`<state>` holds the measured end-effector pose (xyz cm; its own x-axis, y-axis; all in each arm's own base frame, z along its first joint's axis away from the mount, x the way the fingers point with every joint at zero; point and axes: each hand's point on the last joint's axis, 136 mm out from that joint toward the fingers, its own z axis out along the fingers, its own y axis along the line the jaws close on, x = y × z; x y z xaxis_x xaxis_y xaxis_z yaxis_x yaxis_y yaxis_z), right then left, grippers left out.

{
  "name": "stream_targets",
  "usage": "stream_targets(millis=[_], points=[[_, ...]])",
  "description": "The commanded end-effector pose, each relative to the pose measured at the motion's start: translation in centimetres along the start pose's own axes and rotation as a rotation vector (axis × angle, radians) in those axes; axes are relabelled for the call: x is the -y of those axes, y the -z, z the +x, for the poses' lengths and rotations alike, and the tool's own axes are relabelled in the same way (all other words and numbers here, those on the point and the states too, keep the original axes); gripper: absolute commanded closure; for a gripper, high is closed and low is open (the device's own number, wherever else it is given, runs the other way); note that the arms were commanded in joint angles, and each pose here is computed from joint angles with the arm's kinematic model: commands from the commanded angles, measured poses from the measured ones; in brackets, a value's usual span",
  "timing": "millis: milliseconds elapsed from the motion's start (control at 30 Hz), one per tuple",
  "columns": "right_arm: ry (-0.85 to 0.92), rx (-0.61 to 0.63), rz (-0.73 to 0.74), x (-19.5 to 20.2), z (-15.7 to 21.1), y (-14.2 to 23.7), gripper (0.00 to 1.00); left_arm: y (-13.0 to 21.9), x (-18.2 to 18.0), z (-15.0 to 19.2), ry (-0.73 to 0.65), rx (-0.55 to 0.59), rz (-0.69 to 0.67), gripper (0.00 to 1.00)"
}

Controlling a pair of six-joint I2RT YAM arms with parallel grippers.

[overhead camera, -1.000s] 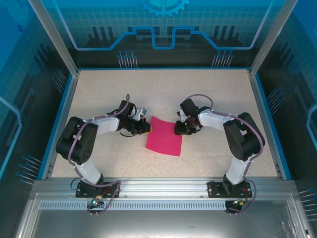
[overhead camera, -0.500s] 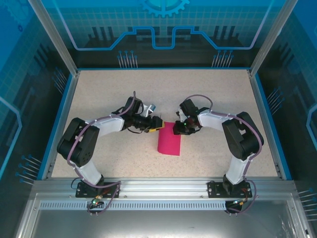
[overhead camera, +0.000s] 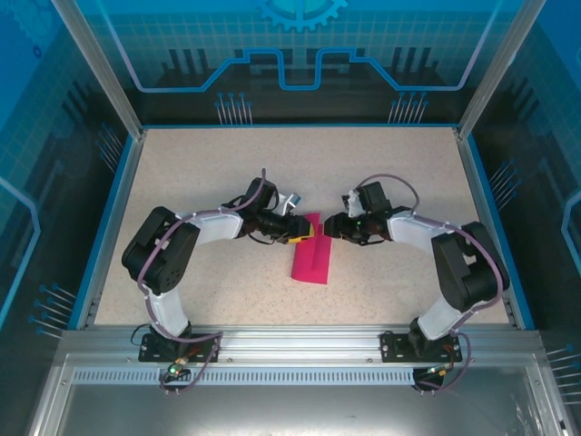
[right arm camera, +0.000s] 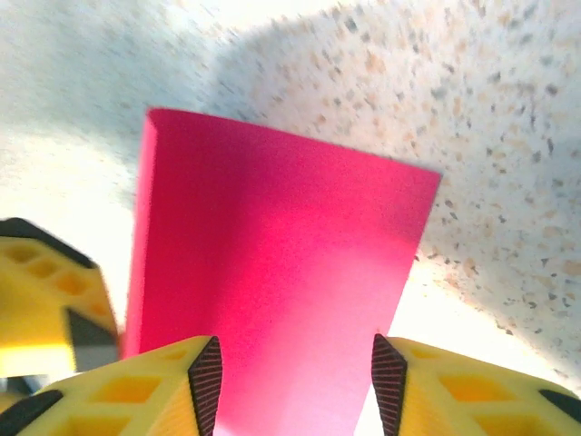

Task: Fold a paper plane with a square sheet of paper (fold left side to right side)
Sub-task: First fold in half a square sheet of paper at the center of the table.

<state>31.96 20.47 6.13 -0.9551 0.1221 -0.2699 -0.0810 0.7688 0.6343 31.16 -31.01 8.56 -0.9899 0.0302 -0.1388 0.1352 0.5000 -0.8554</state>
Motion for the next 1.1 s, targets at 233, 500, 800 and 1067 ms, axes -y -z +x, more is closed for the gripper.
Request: stream_targets(millis=[233,500,800,1067], points=[[-0.049,-0.004,-0.246,-4.4,-0.1,0.6,0.49,-0.6,0.5,-0.3,-0.025,-0.013,-0.007,0.72],[-0.063,-0.058,-0.238,-4.5,0.7,-1.1,0.74,-0.5,0.5,-0.3,-0.029,-0.013,-0.012,0.73],[-0.038,-0.071,-0.075,-1.8,1.5,-1.1,1.00,0.8,0.3,0.0,-0.051,0.016,-0.089,0.60],[-0.020,-0.102,0.040,0.5,2.2,-1.3,1.00,1.1,-2.3,1.5,-0.012,0.008,-0.214,0.49]])
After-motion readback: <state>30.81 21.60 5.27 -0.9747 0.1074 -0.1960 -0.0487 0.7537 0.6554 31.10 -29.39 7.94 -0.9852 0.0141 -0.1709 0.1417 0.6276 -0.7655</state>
